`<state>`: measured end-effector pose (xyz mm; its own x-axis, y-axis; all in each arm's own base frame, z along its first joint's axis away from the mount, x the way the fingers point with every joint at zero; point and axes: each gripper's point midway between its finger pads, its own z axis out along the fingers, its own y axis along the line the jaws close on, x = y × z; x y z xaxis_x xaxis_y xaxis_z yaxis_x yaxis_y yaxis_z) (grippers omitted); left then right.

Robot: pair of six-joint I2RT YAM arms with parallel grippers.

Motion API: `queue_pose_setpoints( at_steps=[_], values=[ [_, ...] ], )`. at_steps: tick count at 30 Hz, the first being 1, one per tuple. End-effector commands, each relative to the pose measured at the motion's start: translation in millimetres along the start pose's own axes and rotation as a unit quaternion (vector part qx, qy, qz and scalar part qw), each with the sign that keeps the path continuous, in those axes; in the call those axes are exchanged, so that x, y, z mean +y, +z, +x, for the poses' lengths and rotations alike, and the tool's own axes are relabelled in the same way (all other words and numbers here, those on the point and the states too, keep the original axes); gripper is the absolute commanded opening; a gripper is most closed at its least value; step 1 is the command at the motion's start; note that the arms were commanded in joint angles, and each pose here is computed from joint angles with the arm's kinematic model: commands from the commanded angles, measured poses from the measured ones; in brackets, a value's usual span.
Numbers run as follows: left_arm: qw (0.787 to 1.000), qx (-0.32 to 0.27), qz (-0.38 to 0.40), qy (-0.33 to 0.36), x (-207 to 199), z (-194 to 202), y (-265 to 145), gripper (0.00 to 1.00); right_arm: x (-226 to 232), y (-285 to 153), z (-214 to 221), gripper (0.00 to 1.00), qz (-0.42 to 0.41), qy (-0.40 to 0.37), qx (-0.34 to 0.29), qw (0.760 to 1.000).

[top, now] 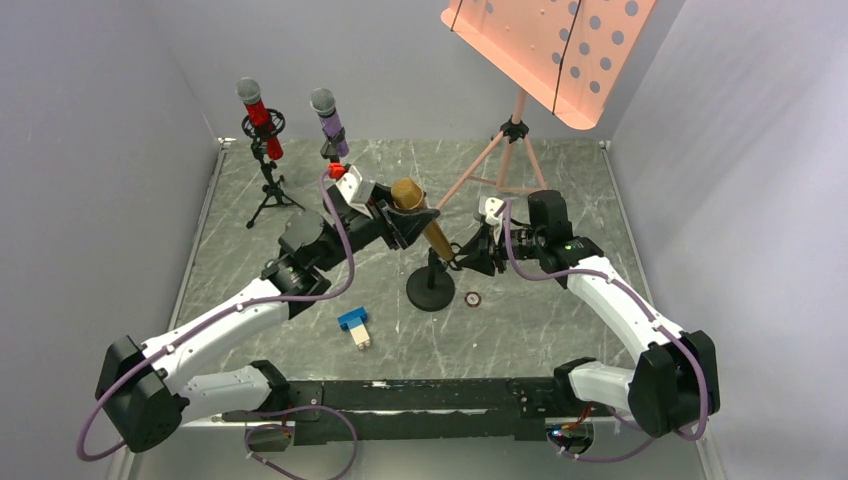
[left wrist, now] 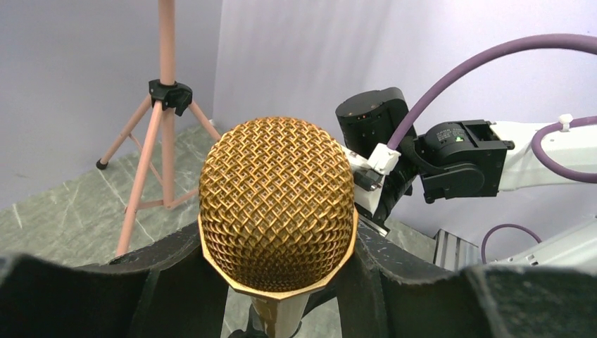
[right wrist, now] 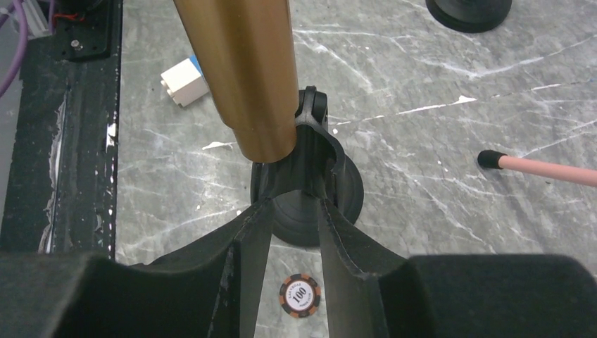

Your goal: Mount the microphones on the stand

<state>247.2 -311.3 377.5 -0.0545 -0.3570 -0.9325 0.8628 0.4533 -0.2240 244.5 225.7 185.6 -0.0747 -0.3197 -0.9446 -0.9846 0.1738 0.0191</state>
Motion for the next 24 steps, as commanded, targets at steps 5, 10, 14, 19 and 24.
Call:
queue_pose_setpoints(
  at_steps=[5, 10, 14, 19, 24],
  values=[
    [0.999, -0.032, 0.035, -0.015, -11.4, -15.4, 10.6, 0.00, 5.2, 0.6, -6.0, 0.43, -0.010, -0.023, -0.014, 1.000],
    [0.999, -0.040, 0.030, -0.016, -7.3, -15.5, 14.8, 0.00, 5.9, 0.5, -6.2, 0.43, -0.010, -0.023, -0.015, 1.000],
    [0.998, -0.049, 0.026, -0.016, -3.3, -17.8, 17.7, 0.00, 6.6, 0.4, -6.4, 0.44, -0.011, -0.024, -0.015, 1.000],
    [0.998, -0.052, 0.026, -0.025, 0.1, -16.5, 19.7, 0.00, 7.1, 0.5, -6.0, 0.44, -0.013, -0.024, -0.016, 1.000],
    [0.998, -0.052, 0.028, -0.033, 1.6, -13.7, 19.5, 0.00, 7.8, 0.4, -6.6, 0.44, -0.014, -0.025, -0.016, 0.999]
  ],
)
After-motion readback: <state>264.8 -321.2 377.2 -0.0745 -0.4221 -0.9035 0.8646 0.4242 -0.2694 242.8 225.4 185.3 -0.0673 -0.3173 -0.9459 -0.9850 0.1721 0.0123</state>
